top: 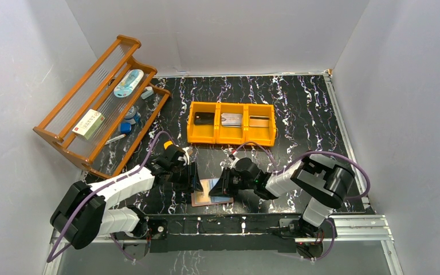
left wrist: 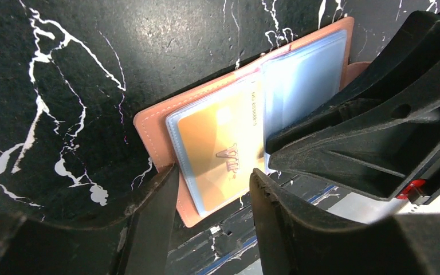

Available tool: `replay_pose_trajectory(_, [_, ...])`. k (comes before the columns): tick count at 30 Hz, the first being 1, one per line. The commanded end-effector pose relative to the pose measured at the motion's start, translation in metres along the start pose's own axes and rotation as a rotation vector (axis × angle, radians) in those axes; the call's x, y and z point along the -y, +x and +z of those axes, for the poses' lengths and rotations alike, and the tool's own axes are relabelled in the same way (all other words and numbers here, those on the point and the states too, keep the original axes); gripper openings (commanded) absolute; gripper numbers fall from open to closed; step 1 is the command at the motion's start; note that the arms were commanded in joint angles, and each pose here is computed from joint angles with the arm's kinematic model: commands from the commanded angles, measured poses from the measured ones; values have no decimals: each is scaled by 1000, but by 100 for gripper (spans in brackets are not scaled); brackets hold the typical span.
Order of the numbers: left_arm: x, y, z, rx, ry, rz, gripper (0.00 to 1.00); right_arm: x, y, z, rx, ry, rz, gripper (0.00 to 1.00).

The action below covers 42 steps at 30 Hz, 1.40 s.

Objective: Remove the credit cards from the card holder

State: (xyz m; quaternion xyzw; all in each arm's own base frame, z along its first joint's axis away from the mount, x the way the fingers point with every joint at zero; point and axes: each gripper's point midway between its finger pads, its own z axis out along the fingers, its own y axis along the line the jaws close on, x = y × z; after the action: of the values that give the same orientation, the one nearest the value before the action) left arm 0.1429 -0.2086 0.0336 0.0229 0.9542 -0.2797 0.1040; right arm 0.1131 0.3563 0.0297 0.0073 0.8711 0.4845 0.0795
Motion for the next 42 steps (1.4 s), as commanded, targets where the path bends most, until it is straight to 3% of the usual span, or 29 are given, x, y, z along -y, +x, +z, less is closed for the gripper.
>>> replay_pose_trajectory(1, [-9, 14, 5, -42, -25, -15, 47, -20, -3, 6, -13, -78, -1, 24])
replay_pose_trajectory(13, [-14, 18, 8, -57, -54, -3, 34, -16, -1, 14, -21, -116, 88, 20])
replay_pose_trajectory(16, [-16, 17, 6, -46, -75, -2, 34, -5, -3, 14, 2, -55, 104, 20])
replay_pose_trajectory(18, [-22, 13, 2, -32, -124, -6, 40, 0, -7, 11, 28, -9, 99, 20])
replay_pose_trajectory(21, [-27, 5, -7, 7, -183, -8, 42, 9, -14, 6, 68, 78, 85, 21])
replay_pose_trajectory(25, [-16, -6, -15, 52, -164, -18, 45, 19, -14, 5, 68, 145, 80, 23])
replay_pose_trajectory(34, [21, -1, -8, -2, 37, 20, 36, 19, -11, 13, 36, 130, 104, 23])
replay_pose_trajectory(42, [-7, 17, 6, -48, -57, -32, 34, 19, -10, 12, 33, 130, 107, 24])
